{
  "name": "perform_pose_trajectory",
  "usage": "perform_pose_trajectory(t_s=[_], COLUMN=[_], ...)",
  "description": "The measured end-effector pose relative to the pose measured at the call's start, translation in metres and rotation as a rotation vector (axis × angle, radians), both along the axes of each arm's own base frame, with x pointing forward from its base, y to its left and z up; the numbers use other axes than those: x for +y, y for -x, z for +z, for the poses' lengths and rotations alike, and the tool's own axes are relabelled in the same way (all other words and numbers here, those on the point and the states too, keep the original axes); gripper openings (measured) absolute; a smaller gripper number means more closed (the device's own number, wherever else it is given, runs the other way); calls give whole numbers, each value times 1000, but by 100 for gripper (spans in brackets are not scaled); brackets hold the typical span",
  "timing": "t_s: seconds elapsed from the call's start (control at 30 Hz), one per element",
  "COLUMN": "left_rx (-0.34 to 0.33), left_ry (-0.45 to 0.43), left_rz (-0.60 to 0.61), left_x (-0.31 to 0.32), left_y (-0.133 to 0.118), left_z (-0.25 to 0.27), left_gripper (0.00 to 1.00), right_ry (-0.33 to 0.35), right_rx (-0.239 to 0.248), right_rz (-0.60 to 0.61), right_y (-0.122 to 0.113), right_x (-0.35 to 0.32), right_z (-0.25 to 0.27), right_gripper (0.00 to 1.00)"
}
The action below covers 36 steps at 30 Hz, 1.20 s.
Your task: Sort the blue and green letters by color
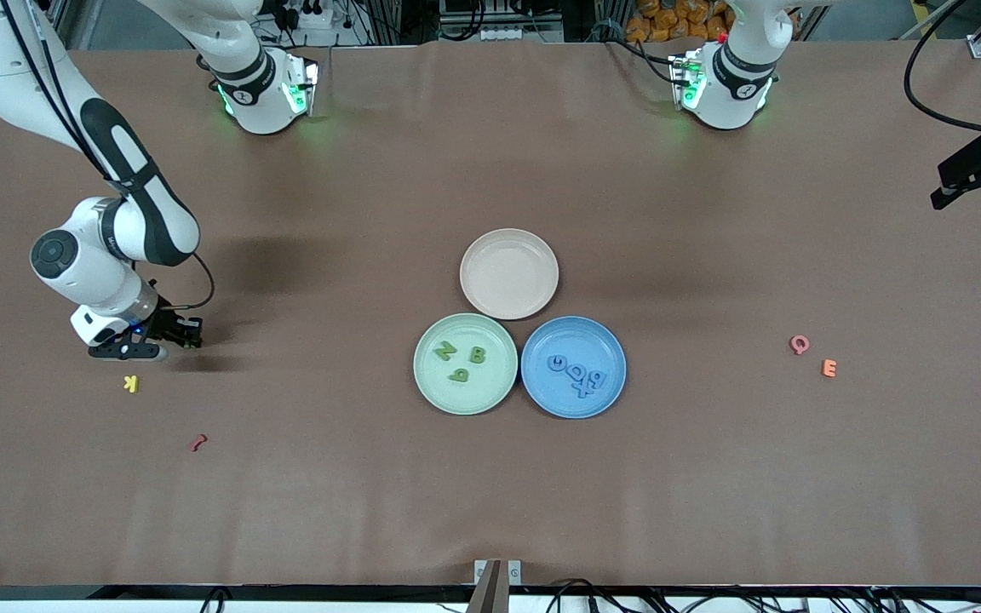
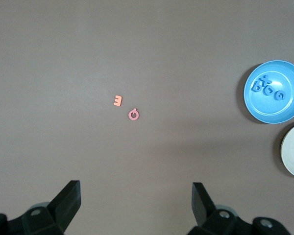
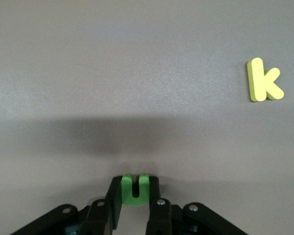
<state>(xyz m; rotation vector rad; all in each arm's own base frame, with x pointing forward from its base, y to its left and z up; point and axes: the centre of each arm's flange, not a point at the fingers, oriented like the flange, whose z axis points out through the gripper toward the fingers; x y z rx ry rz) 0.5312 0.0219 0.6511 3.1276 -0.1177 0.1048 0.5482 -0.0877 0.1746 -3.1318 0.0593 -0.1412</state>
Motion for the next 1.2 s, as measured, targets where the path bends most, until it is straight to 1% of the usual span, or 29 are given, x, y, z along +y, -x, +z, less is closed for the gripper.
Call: perform_pose_trajectory(t_s=[0.17,0.23,0.47,0.63,0.83,1.03,1.2], left_rx=[11,12,14,15,16,12,11], left_ry=[0,-1,-1,-1,-1,-1,-1], left_rz=[-9,-11,-15,-15,-14,-14,-14], left_x=[-5,-6,-8,-8,-8,-8,-8], left_y=[1,1,1,1,1,1,1], left_z=[0,0,0,0,0,1,2], left_gripper=[100,100,100,100,100,100,100], right_ry=[-22,-30,-63,-83,-102,-133,-166], right_rx=[-11,-8,61,69,89,83,73], right_rz=[-49,-65,-153,-224,-306,-410,-487], right_y=[-7,-10,-27,-38,-43,-45,-39], right_x=[20,28,69,110,160,222,283], right_z=[5,9,41,68,89,107,124], right_gripper=[26,26,26,26,26,26,26])
